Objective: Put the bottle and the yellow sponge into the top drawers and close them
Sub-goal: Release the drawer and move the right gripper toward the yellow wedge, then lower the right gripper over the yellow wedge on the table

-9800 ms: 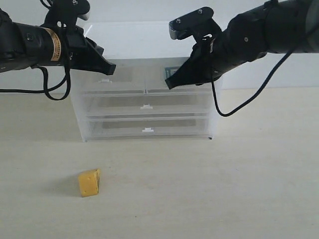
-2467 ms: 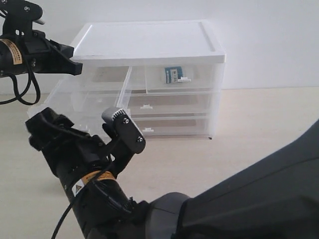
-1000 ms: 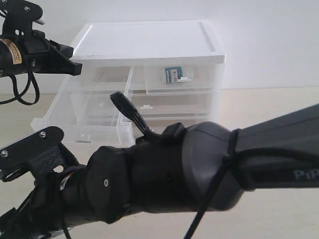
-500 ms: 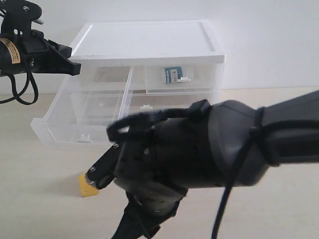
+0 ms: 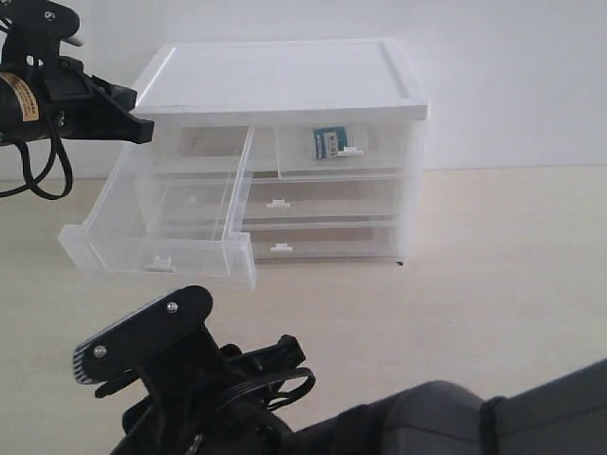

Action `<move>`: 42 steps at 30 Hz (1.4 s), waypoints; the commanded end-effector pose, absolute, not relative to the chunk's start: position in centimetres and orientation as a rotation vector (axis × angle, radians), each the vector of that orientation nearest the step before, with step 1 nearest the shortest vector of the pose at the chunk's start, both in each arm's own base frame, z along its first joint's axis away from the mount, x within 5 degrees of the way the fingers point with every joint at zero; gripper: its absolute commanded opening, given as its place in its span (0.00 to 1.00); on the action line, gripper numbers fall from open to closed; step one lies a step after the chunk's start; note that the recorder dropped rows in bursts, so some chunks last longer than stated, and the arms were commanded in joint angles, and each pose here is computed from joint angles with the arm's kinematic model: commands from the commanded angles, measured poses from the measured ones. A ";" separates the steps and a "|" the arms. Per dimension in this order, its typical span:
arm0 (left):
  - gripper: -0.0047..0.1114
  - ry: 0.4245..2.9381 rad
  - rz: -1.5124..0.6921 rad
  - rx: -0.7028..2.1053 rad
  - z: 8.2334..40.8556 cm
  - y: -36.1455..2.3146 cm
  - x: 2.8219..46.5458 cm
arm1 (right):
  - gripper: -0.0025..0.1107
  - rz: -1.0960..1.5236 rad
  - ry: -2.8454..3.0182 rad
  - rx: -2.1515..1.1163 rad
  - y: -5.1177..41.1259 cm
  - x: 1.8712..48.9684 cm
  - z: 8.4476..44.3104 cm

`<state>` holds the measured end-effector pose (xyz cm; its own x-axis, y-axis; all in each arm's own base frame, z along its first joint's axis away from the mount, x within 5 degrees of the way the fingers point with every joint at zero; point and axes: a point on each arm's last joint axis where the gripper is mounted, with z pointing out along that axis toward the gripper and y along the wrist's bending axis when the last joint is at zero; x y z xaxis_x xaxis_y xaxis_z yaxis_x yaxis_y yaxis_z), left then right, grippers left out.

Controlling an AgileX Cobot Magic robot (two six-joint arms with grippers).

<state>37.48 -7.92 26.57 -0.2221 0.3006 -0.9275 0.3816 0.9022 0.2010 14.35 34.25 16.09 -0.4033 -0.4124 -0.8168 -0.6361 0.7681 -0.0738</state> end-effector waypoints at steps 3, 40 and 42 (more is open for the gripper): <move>0.08 1.818 -0.077 0.507 26.8 -7.8 37.3 | 0.38 0.447 1.867 -1.226 35.2 12.1 19.5; 0.08 1.826 -0.071 0.506 26.8 -7.8 37.3 | 0.02 0.103 2.081 -1.800 30.4 11.2 18.6; 0.08 1.826 -0.071 0.506 26.8 -7.8 37.3 | 0.02 0.330 2.032 -1.619 32.1 11.2 19.4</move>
<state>37.48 -7.92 26.57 -0.2221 0.3006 -0.9275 0.3816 0.9022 0.2010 11.37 30.22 18.21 -0.1236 -0.9426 -0.3102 -0.9577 0.1952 -0.2114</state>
